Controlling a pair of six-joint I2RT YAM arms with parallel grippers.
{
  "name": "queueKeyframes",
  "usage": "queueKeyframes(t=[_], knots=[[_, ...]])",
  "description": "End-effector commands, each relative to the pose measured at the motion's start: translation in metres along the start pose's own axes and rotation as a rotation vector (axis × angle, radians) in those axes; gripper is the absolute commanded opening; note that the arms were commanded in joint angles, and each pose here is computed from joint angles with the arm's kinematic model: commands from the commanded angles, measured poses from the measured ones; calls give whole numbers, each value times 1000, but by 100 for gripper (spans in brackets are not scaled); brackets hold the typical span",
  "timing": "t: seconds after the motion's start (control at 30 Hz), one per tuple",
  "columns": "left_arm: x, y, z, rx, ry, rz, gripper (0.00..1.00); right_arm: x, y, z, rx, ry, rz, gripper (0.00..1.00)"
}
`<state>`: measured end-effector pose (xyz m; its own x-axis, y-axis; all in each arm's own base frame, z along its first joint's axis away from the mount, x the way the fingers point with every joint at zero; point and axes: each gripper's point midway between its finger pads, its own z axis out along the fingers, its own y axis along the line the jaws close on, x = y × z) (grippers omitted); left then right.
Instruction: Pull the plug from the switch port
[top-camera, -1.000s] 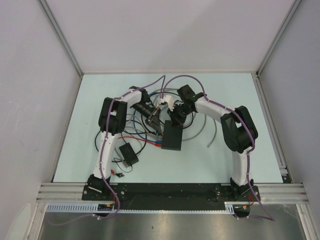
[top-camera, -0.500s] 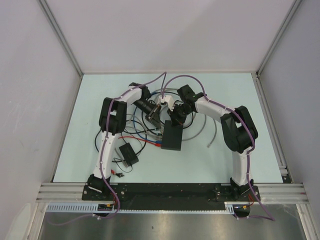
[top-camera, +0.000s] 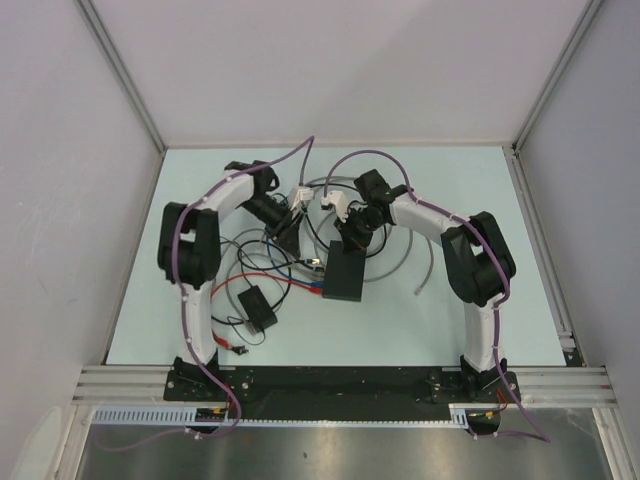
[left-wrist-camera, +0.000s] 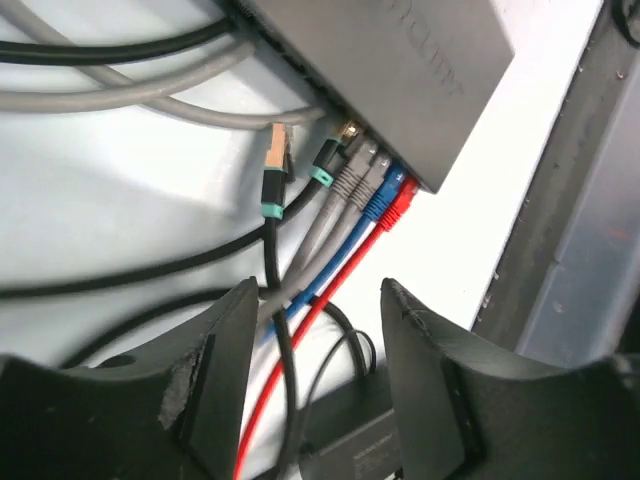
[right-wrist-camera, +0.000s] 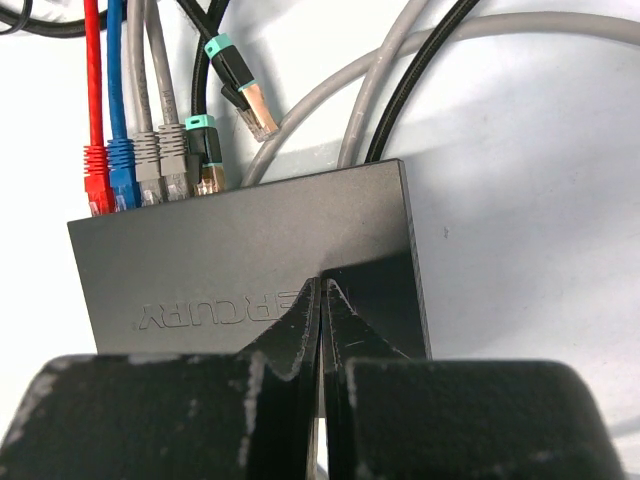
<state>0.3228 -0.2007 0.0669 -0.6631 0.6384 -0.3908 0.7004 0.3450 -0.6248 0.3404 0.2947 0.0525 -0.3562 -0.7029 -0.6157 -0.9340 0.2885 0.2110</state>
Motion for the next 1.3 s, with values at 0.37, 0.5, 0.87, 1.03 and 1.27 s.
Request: queueKeyframes(t=[0.37, 0.5, 0.87, 1.03, 1.27], knots=[[32, -31, -51, -369, -189, 205, 54, 67, 16, 20, -59, 218, 140, 0], [33, -4, -52, -507, -174, 269, 54, 65, 16, 22, -60, 216, 134, 0], [50, 28, -38, -558, -52, 312, 46, 67, 15, 19, -57, 224, 142, 0], [55, 11, -29, -469, -64, 312, 45, 67, 15, 20, -58, 224, 144, 0], [29, 2, -51, -556, -182, 332, 43, 68, 14, 20, -57, 223, 148, 0]])
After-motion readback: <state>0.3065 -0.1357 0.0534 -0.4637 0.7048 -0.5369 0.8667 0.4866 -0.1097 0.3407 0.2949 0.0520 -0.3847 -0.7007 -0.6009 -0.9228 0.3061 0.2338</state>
